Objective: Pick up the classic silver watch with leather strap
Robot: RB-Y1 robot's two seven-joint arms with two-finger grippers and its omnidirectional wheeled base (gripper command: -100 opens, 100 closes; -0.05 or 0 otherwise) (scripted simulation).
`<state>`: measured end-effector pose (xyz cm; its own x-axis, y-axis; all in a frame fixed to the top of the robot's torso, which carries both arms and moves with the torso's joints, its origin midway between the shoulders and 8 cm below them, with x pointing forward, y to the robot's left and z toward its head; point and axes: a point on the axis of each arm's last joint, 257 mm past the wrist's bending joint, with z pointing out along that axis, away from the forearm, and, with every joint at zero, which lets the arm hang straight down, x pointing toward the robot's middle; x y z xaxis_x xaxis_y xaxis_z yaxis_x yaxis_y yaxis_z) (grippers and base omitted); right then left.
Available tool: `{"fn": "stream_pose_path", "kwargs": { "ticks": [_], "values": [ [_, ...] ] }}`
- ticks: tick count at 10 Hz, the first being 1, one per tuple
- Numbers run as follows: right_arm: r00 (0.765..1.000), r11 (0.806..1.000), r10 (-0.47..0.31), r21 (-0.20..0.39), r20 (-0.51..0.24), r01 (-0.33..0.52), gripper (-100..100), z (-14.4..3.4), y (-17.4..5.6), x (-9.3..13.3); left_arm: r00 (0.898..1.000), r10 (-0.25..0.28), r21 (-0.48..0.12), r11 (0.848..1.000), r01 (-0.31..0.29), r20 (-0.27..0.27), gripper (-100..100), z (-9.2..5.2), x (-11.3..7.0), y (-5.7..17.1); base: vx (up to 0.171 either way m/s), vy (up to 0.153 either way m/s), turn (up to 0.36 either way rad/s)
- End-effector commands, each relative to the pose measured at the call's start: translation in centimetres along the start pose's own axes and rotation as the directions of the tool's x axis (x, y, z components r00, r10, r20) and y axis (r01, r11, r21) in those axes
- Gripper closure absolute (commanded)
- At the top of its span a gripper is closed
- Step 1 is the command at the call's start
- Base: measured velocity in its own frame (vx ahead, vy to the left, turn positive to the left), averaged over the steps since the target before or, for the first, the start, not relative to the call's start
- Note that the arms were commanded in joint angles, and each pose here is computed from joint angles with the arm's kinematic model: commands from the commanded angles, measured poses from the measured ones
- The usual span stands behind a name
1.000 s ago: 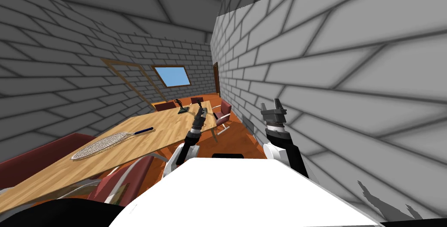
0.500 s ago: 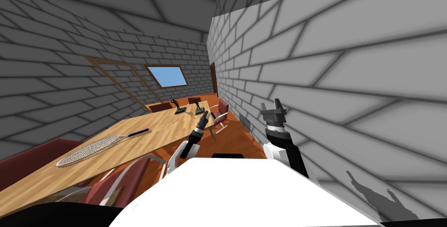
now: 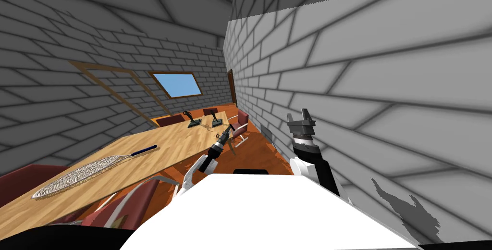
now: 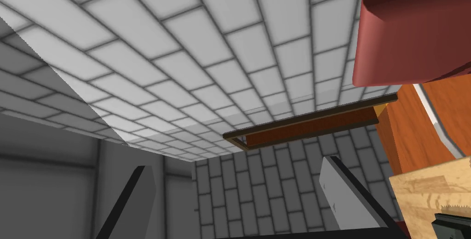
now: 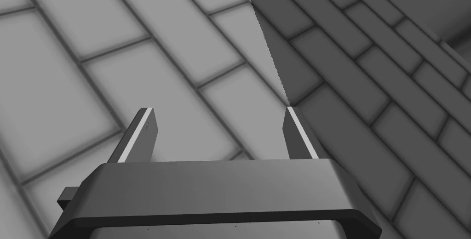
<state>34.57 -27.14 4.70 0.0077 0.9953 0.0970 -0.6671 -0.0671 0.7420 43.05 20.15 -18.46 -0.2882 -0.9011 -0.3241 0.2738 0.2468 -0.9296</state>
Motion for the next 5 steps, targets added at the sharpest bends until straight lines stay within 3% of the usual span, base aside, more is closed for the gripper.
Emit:
{"fn": "stream_pose_path", "kwargs": {
  "ticks": [1,3,4,5],
  "values": [
    [1.0,1.0,0.0,0.0,0.0,0.0,0,0.0,0.0,0.0,1.0,0.008,-0.044,0.999,-0.008,-0.009,-100,-0.1,-0.2,1.9,-0.022,-0.015,-0.051],
    [1.0,1.0,0.0,0.0,0.0,0.0,0,0.0,0.0,0.0,0.999,0.037,-0.152,0.987,-0.042,-0.038,-100,-0.8,-0.8,6.1,-0.016,-0.015,-0.125],
    [1.0,1.0,0.0,0.0,0.0,0.0,0,0.0,0.0,0.0,0.999,0.037,-0.163,0.986,-0.042,-0.037,-100,-1.0,-0.8,6.6,-0.012,-0.007,-0.077],
    [1.0,1.0,0.0,0.0,0.0,0.0,0,0.0,0.0,0.0,0.997,0.053,-0.226,0.972,-0.062,-0.049,-100,-1.7,-1.4,9.0,-0.007,-0.009,-0.119]
  ]
}}
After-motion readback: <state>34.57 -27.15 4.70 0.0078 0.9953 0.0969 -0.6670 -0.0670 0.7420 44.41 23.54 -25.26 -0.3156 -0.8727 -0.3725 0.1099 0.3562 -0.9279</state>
